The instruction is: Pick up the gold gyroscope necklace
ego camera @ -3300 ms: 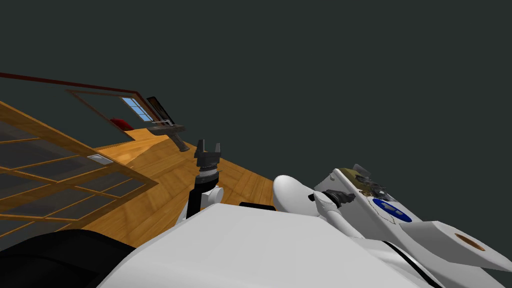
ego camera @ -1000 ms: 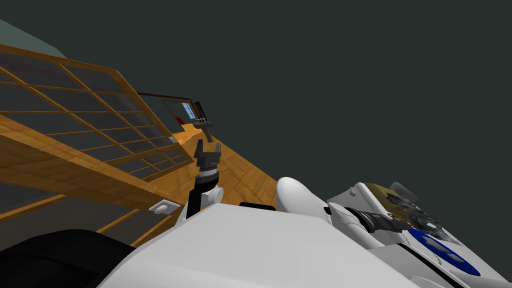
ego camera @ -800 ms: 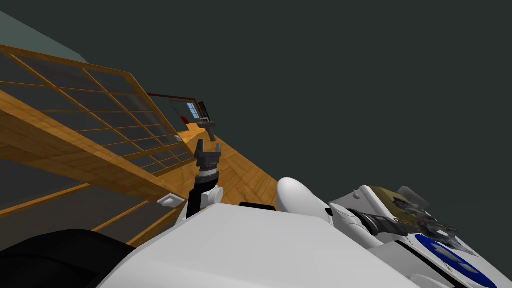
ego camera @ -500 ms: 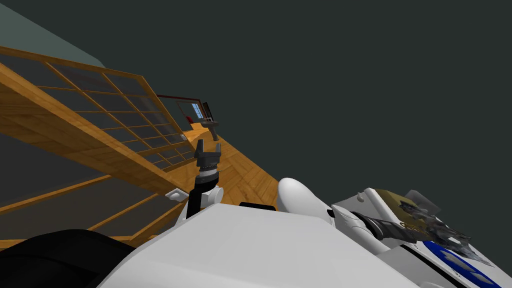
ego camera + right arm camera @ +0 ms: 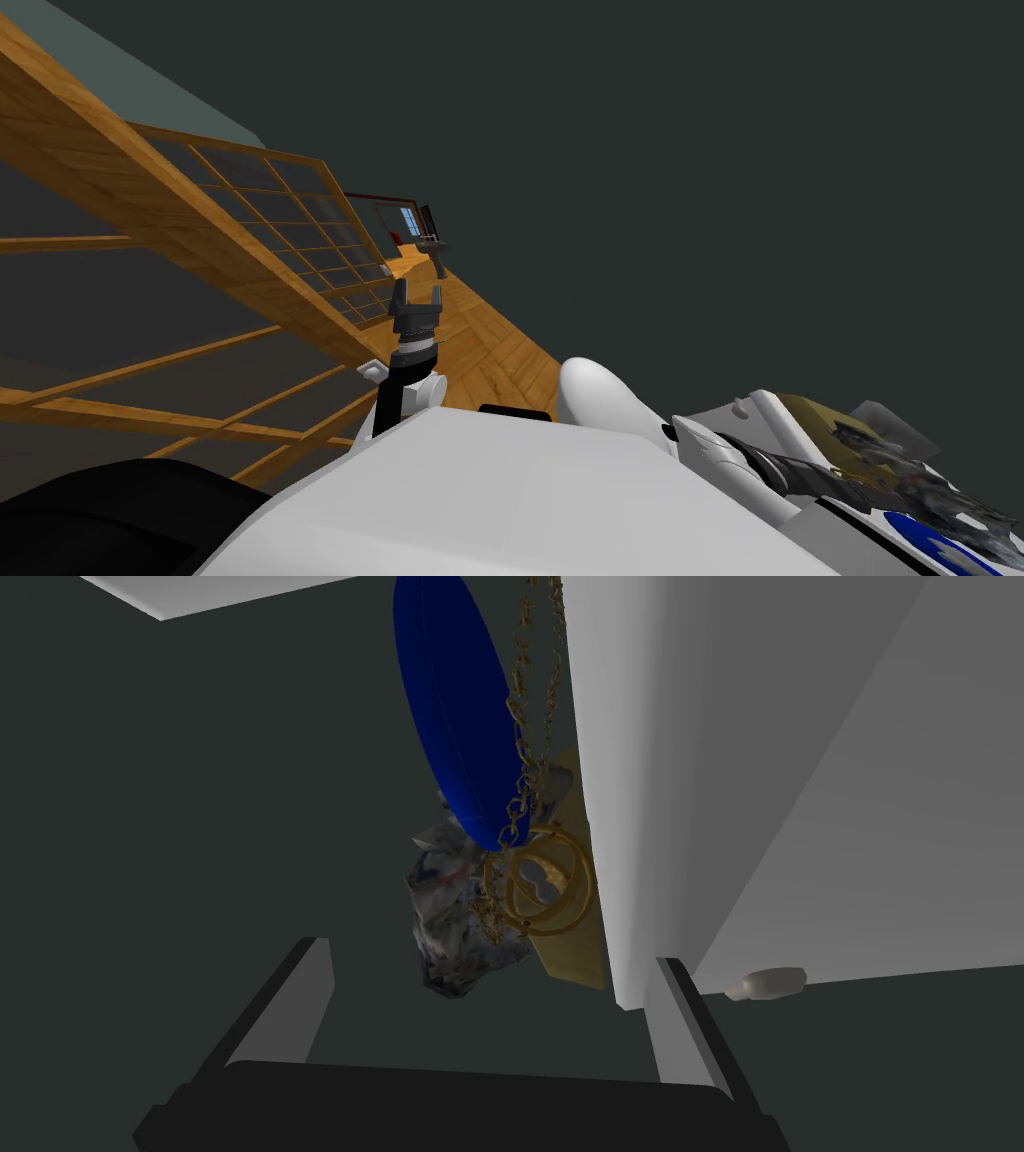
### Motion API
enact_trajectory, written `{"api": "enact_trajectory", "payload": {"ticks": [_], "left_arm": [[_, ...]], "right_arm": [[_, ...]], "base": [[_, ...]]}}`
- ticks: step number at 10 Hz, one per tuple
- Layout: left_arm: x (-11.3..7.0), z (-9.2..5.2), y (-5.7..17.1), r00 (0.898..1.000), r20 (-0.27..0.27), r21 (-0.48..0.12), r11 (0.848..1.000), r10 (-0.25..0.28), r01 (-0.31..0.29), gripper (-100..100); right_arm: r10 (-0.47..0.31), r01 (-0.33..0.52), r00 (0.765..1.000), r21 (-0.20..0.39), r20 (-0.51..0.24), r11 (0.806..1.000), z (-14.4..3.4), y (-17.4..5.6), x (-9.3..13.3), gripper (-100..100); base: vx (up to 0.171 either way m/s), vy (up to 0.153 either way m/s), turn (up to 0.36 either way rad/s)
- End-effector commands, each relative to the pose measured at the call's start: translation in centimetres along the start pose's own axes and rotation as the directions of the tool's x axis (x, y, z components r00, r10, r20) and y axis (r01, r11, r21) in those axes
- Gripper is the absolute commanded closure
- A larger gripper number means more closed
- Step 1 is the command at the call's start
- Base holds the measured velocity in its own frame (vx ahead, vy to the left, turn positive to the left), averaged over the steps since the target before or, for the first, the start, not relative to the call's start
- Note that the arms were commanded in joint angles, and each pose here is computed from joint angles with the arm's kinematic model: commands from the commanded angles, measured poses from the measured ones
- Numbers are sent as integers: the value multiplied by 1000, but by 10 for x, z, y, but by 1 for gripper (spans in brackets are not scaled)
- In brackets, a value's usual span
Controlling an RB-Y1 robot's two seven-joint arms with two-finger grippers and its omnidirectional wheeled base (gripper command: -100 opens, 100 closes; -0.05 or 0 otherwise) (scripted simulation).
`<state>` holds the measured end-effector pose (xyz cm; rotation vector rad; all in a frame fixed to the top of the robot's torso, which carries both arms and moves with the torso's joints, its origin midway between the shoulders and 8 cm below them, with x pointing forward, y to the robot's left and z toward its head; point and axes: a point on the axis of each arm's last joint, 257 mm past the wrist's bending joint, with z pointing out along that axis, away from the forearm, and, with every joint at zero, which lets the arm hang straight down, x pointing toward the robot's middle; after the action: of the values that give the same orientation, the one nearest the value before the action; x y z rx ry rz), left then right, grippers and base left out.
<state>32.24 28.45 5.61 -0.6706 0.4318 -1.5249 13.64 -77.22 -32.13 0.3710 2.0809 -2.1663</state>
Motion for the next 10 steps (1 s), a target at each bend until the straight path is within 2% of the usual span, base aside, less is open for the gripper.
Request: {"api": "enact_trajectory", "payload": {"ticks": [1,2,3,7,8,9,10], "left_arm": [[0,0,0,1000,0,0,1000,0,0,0],[0,0,0,1000,0,0,1000,0,0,0],[0,0,0,1000,0,0,1000,0,0,0],[0,0,0,1000,0,0,1000,0,0,0],[0,0,0,1000,0,0,1000,0,0,0],[0,0,0,1000,0,0,1000,0,0,0],[0,0,0,1000,0,0,1000,0,0,0]], "right_arm": [[7,-7,1000,-5,-25,1000,2,1,8,-100],[3,-3,1000,-2,-16,1000,1,0,6,-100],[4,-4,1000,-2,-18,1000,2,0,7,100],[8,-9,1000,-2,-18,1000,1,0,6,100],[8,-8,1000,-1,-18,1000,2,0,6,0],[18,-18,1000,-22,1,1000,-4,8,-4,100],[14,-14,1000,-18,11,1000,-4,7,-6,100]], "base": [[-24,-12,4],[-6,-3,-7],[0,0,0],[0,0,0],[0,0,0],[54,6,-230],[65,30,-138]]}}
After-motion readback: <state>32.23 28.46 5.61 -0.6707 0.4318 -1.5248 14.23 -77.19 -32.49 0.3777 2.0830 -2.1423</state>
